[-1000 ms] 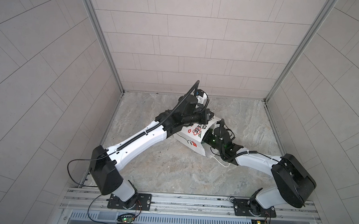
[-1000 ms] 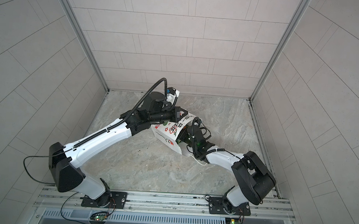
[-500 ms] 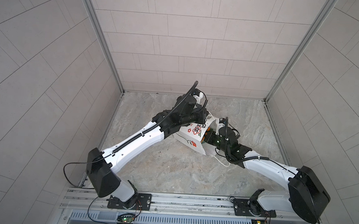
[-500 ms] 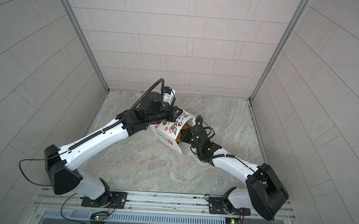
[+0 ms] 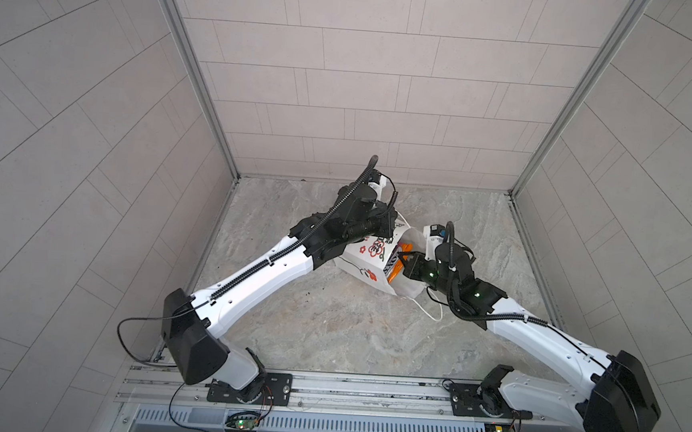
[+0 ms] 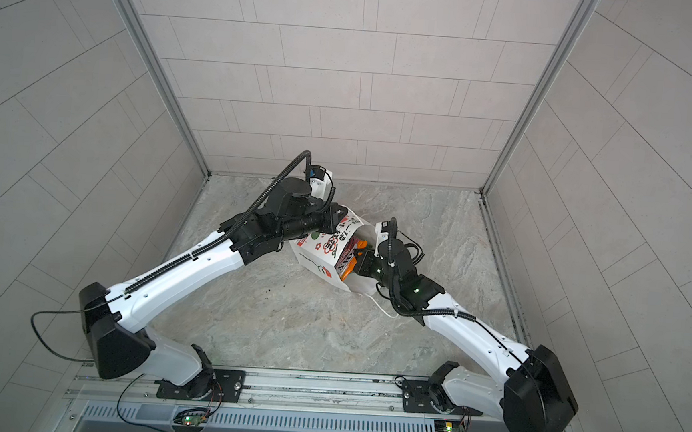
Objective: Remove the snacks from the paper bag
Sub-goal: 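Grasp the orange Fox's fruits packet with the right gripper and pull it out, then carry the packet farther from the robot and release it on the table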
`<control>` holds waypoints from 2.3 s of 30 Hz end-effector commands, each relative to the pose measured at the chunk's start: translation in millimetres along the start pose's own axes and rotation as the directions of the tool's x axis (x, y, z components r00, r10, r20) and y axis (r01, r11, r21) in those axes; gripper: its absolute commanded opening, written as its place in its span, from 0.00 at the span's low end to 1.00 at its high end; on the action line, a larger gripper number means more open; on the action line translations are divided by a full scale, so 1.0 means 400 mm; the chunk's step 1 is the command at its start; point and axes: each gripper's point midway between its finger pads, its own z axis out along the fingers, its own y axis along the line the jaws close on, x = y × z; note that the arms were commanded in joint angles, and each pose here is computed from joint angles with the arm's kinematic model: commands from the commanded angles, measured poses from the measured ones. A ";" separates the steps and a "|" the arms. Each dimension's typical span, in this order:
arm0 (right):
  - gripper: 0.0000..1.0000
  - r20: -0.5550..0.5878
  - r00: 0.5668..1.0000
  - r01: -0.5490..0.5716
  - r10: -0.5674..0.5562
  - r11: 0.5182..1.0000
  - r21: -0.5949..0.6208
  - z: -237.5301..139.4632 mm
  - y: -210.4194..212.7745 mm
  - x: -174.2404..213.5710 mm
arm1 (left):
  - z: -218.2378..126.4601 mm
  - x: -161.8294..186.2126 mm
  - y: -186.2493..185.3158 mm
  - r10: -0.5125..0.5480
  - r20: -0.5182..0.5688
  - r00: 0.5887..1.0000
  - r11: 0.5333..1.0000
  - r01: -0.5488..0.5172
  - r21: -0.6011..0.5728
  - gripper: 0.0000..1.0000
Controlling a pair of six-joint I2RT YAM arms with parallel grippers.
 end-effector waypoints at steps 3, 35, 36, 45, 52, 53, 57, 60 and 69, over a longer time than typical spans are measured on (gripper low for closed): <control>0.00 0.044 0.998 0.047 -0.045 0.998 -0.043 -0.068 0.049 -0.056 | -0.029 -0.018 -0.007 0.012 0.033 0.999 1.000 -0.012 0.005 0.00; 0.00 0.282 0.939 0.174 -0.197 0.979 0.105 -0.450 0.067 -0.283 | -0.029 0.003 -0.012 0.043 0.004 0.999 0.999 -0.044 0.029 0.00; 0.00 0.286 0.938 0.167 -0.196 0.978 0.123 -0.456 0.056 -0.290 | -0.030 0.003 -0.012 0.045 0.003 0.999 0.999 -0.045 0.028 0.00; 0.00 0.251 0.957 0.083 -0.149 0.964 0.254 -0.407 -0.088 -0.336 | -0.033 0.004 -0.020 0.051 -0.001 0.999 0.998 -0.051 0.045 0.00; 0.00 0.239 0.966 0.034 -0.101 0.963 0.268 -0.288 -0.202 -0.398 | -0.032 0.009 -0.024 0.053 -0.009 0.999 0.997 -0.052 0.056 0.00; 0.00 0.237 0.967 0.028 -0.093 0.965 0.261 -0.266 -0.216 -0.410 | -0.033 0.008 -0.026 0.053 -0.007 0.999 0.997 -0.052 0.059 0.00; 0.00 0.216 0.975 0.016 -0.061 0.979 0.204 -0.177 -0.249 -0.448 | -0.036 0.003 -0.031 0.056 -0.004 0.998 0.996 -0.055 0.068 0.00; 0.00 0.215 0.975 0.025 -0.056 0.989 0.144 -0.113 -0.256 -0.480 | -0.037 0.004 -0.034 0.058 -0.007 0.998 0.996 -0.057 0.073 0.00; 0.00 0.207 0.974 -0.079 0.096 0.993 -0.090 0.075 -0.305 -0.560 | -0.036 0.011 -0.040 0.056 -0.021 0.998 0.995 -0.054 0.088 0.00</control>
